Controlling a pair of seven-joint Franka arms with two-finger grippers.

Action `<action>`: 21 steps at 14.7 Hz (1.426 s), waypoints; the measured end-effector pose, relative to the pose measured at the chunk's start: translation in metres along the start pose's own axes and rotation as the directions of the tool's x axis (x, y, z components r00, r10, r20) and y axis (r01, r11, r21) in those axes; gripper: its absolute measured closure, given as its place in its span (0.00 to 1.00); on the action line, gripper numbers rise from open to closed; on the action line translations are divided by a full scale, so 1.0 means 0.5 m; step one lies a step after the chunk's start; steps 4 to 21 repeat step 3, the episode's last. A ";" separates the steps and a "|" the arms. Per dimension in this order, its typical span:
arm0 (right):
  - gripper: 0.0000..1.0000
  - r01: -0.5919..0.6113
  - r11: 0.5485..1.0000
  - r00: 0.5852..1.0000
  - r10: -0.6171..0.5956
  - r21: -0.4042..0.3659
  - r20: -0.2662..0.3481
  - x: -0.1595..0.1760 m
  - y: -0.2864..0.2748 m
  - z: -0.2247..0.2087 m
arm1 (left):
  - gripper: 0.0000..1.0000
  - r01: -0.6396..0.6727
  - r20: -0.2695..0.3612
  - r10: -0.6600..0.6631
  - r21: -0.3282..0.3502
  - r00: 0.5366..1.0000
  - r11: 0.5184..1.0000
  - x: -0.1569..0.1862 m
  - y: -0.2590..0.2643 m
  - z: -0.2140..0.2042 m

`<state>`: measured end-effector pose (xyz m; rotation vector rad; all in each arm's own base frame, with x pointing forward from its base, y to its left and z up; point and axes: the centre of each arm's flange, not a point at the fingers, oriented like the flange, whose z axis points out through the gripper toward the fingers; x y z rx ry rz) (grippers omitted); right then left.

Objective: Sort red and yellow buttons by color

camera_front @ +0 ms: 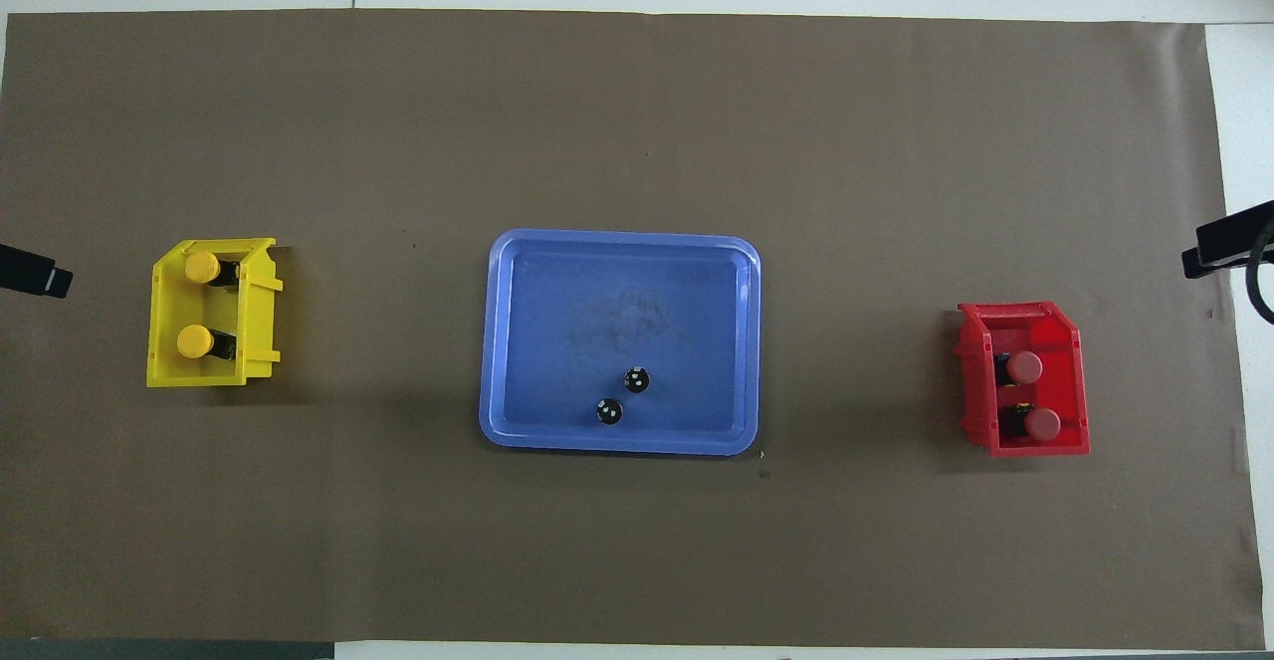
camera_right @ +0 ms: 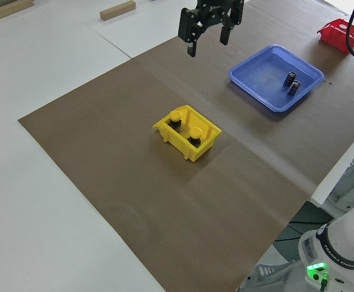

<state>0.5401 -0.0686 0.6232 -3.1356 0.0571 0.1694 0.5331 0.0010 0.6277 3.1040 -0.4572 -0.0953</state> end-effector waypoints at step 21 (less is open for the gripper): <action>0.00 0.001 1.000 1.000 -0.001 0.000 0.000 0.000 -0.001 0.000 | 0.00 -0.013 -0.001 0.013 0.005 1.000 1.000 0.021 0.086 -0.005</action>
